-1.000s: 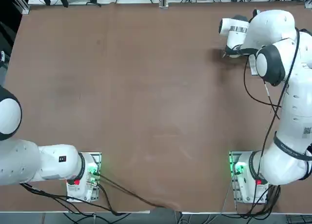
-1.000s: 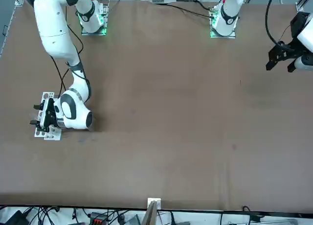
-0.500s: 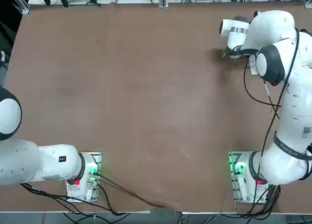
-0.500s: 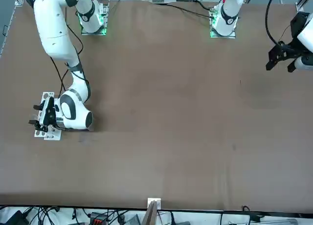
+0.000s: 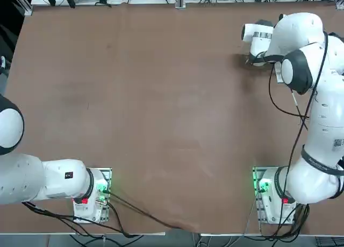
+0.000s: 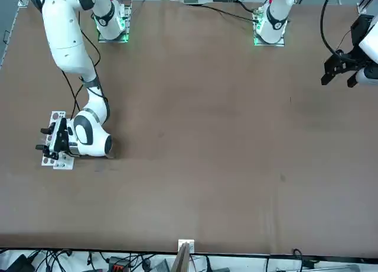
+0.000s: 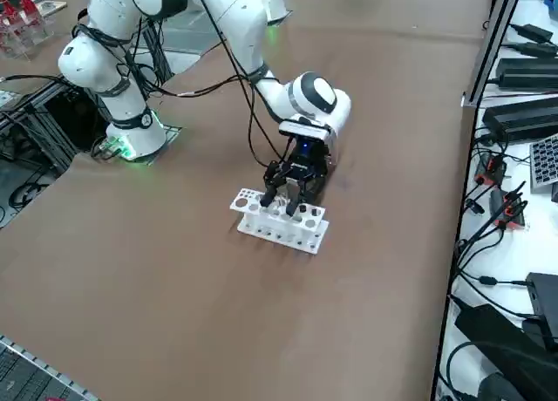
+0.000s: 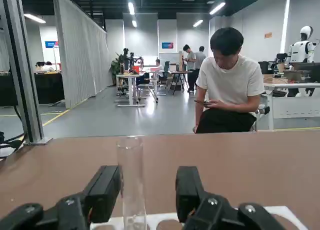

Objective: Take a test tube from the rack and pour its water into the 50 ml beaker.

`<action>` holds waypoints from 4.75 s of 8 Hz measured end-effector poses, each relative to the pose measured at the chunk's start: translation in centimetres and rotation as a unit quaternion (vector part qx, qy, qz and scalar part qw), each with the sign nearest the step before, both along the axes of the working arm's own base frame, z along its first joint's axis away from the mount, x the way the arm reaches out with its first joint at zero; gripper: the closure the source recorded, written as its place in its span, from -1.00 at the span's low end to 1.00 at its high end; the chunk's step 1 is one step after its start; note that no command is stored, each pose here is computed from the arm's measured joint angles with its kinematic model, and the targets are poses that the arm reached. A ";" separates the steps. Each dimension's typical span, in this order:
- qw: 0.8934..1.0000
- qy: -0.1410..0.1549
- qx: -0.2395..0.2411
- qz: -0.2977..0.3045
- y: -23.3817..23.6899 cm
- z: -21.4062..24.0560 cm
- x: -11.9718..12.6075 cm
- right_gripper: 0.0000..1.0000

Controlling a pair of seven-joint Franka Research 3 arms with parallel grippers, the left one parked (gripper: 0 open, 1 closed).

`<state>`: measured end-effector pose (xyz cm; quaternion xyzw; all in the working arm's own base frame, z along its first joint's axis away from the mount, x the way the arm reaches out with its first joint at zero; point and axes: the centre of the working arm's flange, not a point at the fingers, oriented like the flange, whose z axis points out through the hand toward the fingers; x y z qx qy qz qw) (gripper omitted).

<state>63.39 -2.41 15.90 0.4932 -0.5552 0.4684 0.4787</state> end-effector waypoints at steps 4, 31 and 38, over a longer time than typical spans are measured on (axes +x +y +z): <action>1.000 0.003 -0.006 0.005 -0.1 -0.3 0.0 -0.01; 0.985 0.021 0.171 -0.003 8.2 23.4 2.5 0.59; 0.888 0.077 0.452 0.026 18.0 24.1 2.6 0.59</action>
